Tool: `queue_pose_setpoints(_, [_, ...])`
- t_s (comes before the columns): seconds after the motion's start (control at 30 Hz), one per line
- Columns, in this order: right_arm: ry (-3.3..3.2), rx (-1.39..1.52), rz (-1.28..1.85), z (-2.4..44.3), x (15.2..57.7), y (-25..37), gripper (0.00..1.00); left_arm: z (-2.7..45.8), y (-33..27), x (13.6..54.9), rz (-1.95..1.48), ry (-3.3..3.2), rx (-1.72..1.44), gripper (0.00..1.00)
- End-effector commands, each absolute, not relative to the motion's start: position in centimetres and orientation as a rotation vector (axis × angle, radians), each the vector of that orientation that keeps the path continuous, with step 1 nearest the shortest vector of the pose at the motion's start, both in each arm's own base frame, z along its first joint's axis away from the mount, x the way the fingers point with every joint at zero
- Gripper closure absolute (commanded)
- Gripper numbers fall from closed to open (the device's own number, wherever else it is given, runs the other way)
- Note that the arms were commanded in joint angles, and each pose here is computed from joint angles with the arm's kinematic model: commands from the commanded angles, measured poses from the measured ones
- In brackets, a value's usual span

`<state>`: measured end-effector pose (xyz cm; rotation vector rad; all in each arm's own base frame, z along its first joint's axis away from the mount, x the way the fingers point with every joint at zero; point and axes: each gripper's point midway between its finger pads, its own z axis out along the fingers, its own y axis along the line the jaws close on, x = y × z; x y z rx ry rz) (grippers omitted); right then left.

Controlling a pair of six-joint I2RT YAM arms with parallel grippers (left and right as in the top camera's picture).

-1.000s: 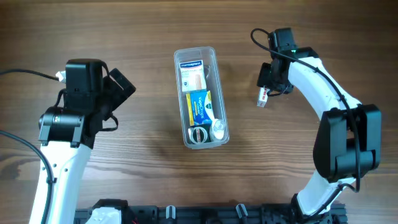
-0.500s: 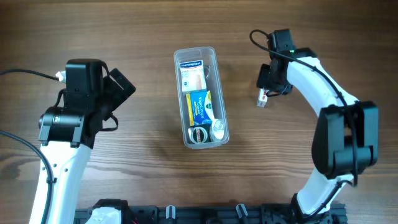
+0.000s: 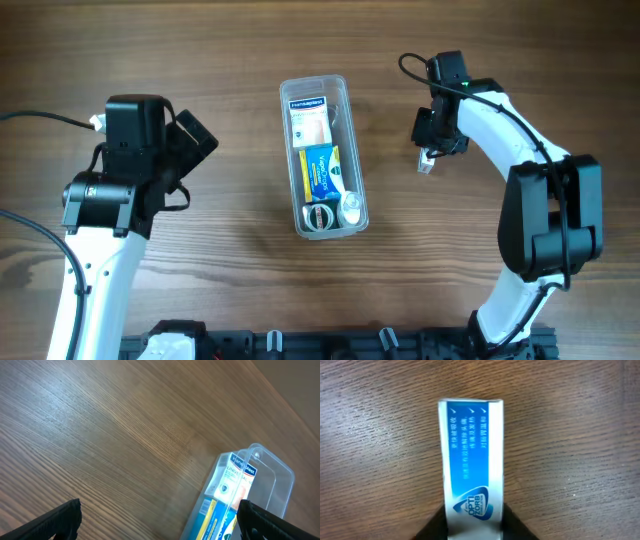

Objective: Pack container
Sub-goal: 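Carry the Panadol box to the container's right side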

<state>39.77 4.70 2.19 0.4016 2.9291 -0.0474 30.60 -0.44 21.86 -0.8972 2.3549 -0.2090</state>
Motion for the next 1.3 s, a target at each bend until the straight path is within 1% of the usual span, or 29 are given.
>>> queue_pose_setpoints(0.0, [2.928, 0.393, -0.071, 2.3, 39.7, 4.7, 0.76, 22.8, 0.1, 30.7, -0.191, 2.324, -0.888, 0.0])
queue_pose_setpoints(0.13, [2.931, 0.385, -0.073, 2.6, 39.6, 4.6, 0.75, 22.8, 0.1, 30.7, -0.191, 2.324, -0.888, 0.0])
queue_pose_setpoints(0.2, [2.918, 0.35, -0.068, 4.1, 40.1, 4.7, 0.75, 22.8, 0.1, 30.7, -0.191, 2.324, -0.888, 0.0])
queue_pose_setpoints(0.4, [2.831, 0.257, -0.008, 12.7, 41.2, 6.0, 0.75, 22.8, 0.1, 30.7, -0.191, 2.324, -0.888, 0.0])
queue_pose_setpoints(0.53, [2.725, 0.133, 0.048, 18.6, 41.1, 8.1, 0.71, 22.8, 0.1, 30.7, -0.191, 2.324, -0.888, 0.0])
queue_pose_setpoints(0.67, [2.631, -0.023, 0.105, 22.3, 39.9, 11.7, 0.7, 22.8, 0.1, 30.7, -0.191, 2.323, -0.888, 0.0])
queue_pose_setpoints(0.8, [2.609, -0.173, 0.135, 22.9, 38.4, 15.4, 0.69, 22.8, 0.1, 30.7, -0.191, 2.323, -0.888, 0.0])
queue_pose_setpoints(1.03, [2.641, -0.315, 0.151, 20.8, 37.4, 19.8, 0.69, 22.8, 0.1, 30.7, -0.191, 2.324, -0.888, 0.0])
queue_pose_setpoints(1.17, [2.647, -0.346, 0.154, 20.0, 37.4, 20.9, 0.69, 22.8, 0.1, 30.7, -0.191, 2.324, -0.888, 0.0])
queue_pose_setpoints(1.27, [2.638, -0.296, 0.081, 19.9, 37.9, 20.1, 0.69, 22.8, 0.1, 30.7, -0.191, 2.324, -0.888, 0.0])
